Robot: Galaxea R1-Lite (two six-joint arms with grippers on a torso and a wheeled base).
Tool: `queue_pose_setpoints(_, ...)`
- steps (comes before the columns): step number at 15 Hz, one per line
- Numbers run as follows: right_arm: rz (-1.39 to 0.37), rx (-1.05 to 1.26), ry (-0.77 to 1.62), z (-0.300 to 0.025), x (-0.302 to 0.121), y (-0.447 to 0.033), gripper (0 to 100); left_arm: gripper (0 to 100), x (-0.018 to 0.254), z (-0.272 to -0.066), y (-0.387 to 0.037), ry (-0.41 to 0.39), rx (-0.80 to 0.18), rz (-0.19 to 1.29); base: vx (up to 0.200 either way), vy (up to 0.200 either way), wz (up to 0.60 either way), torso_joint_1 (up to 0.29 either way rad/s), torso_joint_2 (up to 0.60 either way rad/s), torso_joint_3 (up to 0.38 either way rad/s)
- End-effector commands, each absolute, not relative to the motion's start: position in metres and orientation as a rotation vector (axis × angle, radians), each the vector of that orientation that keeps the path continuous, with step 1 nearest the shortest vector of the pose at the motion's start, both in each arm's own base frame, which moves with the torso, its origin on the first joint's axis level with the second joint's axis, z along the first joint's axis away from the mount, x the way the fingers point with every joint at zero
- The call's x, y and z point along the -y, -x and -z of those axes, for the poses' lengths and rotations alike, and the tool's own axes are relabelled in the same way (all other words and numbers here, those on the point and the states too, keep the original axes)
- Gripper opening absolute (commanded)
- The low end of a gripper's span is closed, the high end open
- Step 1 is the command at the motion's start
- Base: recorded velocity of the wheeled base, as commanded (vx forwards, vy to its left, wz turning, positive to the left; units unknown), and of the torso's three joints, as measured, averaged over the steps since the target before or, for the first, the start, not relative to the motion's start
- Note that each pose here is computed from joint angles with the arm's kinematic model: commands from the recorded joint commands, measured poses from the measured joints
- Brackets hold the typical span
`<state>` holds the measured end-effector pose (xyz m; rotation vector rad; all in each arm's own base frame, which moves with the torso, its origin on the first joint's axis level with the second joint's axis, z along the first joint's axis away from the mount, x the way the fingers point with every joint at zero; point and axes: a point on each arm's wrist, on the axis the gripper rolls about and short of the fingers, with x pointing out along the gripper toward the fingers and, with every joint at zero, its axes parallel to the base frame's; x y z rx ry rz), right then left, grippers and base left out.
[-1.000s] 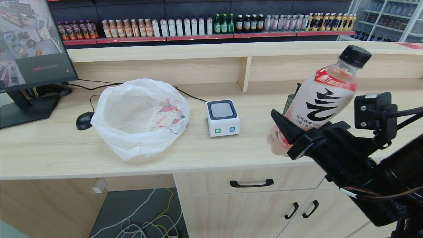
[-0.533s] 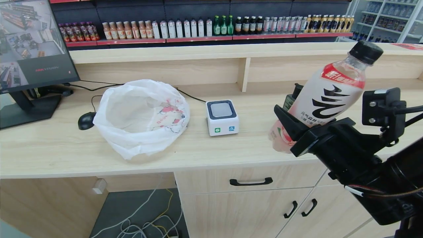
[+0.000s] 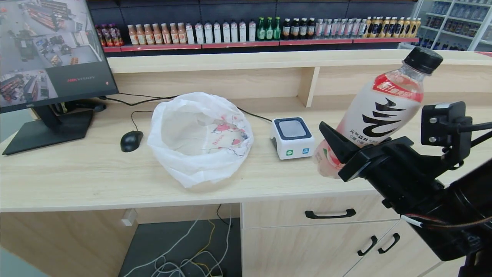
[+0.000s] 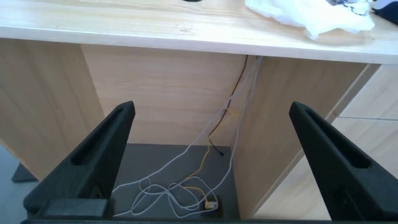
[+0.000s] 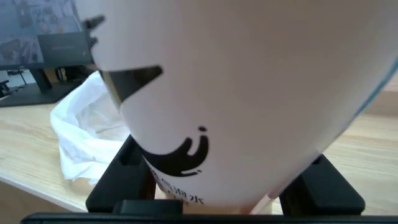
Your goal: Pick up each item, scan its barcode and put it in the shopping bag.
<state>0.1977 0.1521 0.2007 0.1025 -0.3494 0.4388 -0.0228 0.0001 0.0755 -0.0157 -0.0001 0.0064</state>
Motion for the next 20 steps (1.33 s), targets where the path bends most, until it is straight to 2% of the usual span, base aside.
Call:
queue_pose_setpoints(1,-0.438,0.348,-0.1,-0.2,-0.152,-0.198,0,100,0.0,-0.075,0.023,0.015,0.0,-0.008,0.0,0.2,0.0,0.002,0.0,0.007)
queue_pose_setpoints(11,-0.434,0.34,-0.088,-0.197,-0.157,-0.205,0,100,0.0,-0.075,0.023,0.011,0.0,-0.008,0.0,0.0,0.0,0.0,0.0,0.0)
queue_pose_setpoints(15,-0.423,0.276,-0.139,-0.183,-0.154,-0.215,0,100,0.0,-0.075,0.023,0.011,0.0,-0.008,0.0,0.0,0.0,0.0,0.0,0.0)
queue_pose_setpoints(20,-0.515,0.405,-0.352,-0.22,-0.167,-0.254,0,100,0.0,-0.075,0.023,0.011,0.0,-0.008,0.0,0.0,0.0,0.0,0.0,0.0)
